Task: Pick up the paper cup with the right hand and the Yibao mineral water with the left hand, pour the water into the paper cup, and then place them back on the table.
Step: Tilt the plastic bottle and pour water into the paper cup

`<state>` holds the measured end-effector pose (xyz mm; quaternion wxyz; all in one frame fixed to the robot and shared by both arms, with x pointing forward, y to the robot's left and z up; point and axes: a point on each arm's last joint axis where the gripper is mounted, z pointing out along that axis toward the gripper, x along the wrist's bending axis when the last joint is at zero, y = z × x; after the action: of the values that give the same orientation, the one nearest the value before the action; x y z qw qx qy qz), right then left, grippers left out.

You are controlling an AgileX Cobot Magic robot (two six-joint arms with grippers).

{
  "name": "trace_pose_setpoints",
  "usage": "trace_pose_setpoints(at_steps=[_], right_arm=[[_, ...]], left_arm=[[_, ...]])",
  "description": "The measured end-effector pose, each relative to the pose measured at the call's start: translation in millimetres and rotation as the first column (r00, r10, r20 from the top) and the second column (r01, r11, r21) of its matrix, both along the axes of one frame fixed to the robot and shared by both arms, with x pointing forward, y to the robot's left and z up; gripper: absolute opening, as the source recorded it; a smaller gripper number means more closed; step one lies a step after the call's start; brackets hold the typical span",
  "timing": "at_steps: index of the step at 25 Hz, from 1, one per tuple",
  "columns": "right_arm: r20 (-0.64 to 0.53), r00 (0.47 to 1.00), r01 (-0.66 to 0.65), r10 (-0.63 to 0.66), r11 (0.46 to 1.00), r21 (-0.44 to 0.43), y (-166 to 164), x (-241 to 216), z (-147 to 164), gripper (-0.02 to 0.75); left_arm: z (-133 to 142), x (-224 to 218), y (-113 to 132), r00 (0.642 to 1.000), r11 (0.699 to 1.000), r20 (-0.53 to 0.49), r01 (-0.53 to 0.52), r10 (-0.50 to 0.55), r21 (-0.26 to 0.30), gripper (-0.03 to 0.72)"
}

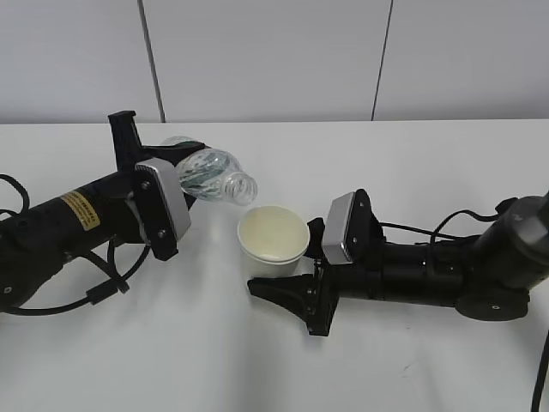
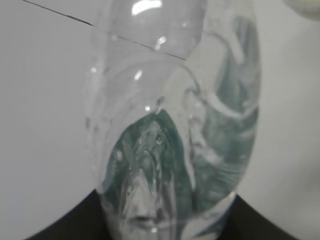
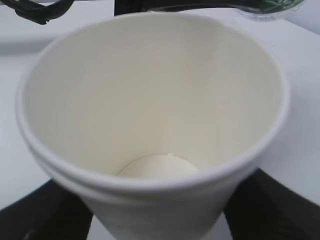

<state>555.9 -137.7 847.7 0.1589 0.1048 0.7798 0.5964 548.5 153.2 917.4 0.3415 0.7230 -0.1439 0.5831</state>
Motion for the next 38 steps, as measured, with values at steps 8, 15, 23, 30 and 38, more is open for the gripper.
trace_pose_setpoints(at_steps=[8, 15, 23, 30, 38], right_arm=[[-0.002, 1.000, -0.019, 0.018, 1.000, -0.006, 0, -2, -1, 0.524], [0.001, 0.998, -0.062, 0.062, 0.998, -0.019, 1, -5, -2, 0.524], [-0.015, 0.998, -0.060, 0.059, 0.996, -0.069, 0, -5, -7, 0.524], [-0.031, 0.998, -0.049, 0.046, 0.993, -0.107, -1, -5, -10, 0.524], [-0.037, 0.996, -0.080, 0.076, 0.989, -0.121, -1, -7, -12, 0.524]], left_arm=[[0, -1, -1, 0.998, 0.998, 0.051, 0.024, -0.028, 0.063, 0.279], [0, -1, -2, 0.995, 0.994, 0.088, 0.030, -0.040, 0.107, 0.279], [3, 2, -3, 0.989, 0.989, 0.139, 0.030, -0.051, 0.147, 0.279], [4, 3, -4, 0.980, 0.981, 0.188, 0.029, -0.065, 0.191, 0.279], [4, 3, -4, 0.973, 0.974, 0.216, 0.025, -0.075, 0.224, 0.279]])
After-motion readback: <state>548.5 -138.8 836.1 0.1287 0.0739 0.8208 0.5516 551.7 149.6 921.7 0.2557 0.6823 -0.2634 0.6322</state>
